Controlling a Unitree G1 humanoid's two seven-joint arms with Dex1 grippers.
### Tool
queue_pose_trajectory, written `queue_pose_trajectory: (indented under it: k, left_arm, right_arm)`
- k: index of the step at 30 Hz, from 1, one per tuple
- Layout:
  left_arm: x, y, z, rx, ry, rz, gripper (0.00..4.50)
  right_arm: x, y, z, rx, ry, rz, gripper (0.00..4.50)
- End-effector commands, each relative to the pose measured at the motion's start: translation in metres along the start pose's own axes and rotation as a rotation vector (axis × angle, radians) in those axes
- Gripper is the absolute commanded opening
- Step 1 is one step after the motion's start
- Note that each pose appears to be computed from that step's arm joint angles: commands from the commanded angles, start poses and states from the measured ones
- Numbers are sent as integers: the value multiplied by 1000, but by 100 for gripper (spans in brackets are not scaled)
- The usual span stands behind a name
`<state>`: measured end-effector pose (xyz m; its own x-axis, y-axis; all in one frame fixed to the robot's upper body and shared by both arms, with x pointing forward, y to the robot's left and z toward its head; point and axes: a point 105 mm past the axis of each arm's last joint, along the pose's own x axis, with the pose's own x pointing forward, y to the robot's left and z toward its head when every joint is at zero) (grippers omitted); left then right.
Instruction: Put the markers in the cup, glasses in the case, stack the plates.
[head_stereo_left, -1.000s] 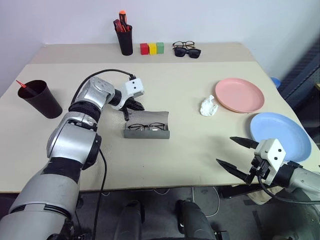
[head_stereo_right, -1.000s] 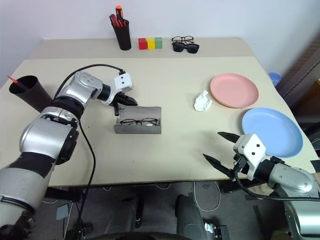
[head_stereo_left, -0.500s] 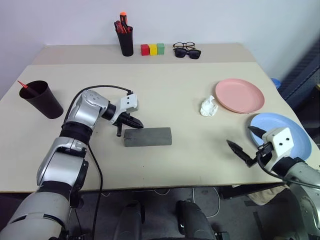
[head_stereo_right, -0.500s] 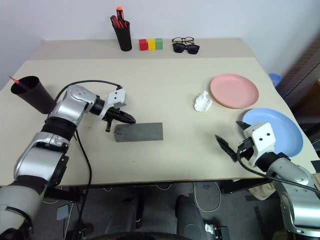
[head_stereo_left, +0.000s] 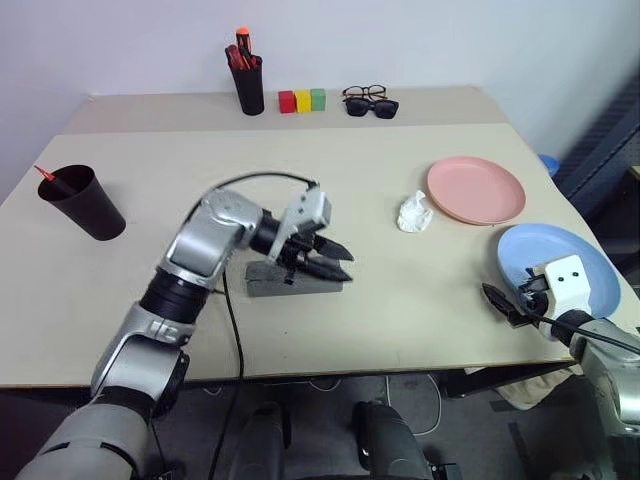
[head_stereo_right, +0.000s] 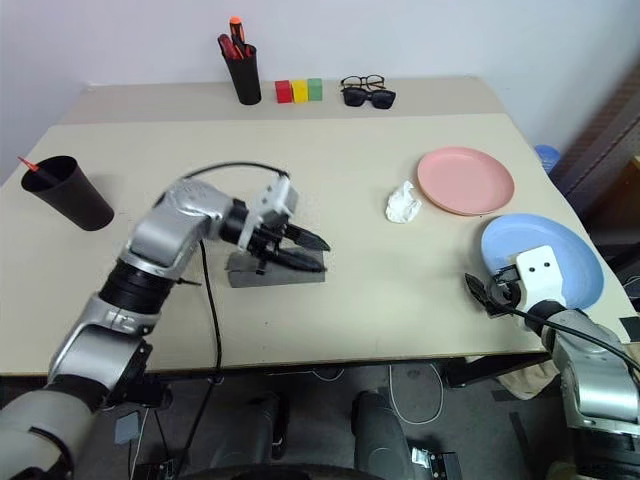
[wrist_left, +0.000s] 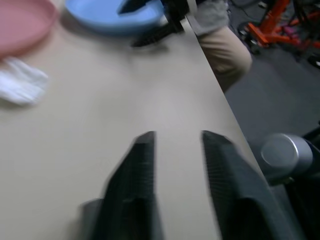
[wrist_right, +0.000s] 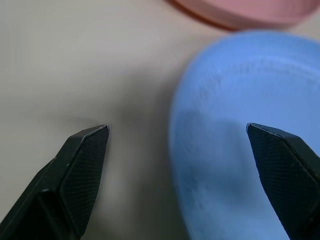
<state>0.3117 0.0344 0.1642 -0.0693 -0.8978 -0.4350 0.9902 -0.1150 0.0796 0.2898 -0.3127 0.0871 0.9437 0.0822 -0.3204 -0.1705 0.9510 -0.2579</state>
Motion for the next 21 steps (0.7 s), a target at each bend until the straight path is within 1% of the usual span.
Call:
queue_pose_trajectory:
  k: [1,2,5,6,7,8,12,13,14,18,21]
  left_arm:
    - [2,0,16,76,-9,20,386]
    - [3,-1,17,78,-12,23,439]
    - [6,6,22,83,-22,69,446]
    - [6,6,22,85,-22,69,450]
    - [6,6,23,84,-23,67,450]
    - [6,6,23,82,-26,67,450]
    - [6,6,25,76,-36,73,450]
    - [6,6,25,76,-37,77,450]
    - [5,6,25,76,-38,79,450]
    - [5,7,24,72,-42,92,450]
    - [3,9,24,63,-48,111,450]
  right_arm:
    - [3,-1,8,-19,-20,-11,450]
    - [3,0,8,-17,-18,-9,450]
    - [5,0,6,8,-6,-15,450]
    - [5,0,4,18,2,-14,398]
    - [5,0,3,23,10,-6,371]
    - [6,0,3,19,14,-14,322]
    - [6,-1,4,20,21,-24,112]
    - [6,-1,5,10,21,-21,50]
    - [6,0,6,-3,21,-18,5]
    - [7,0,14,-58,-3,-28,5]
    - [9,-1,26,-66,-44,-39,5]
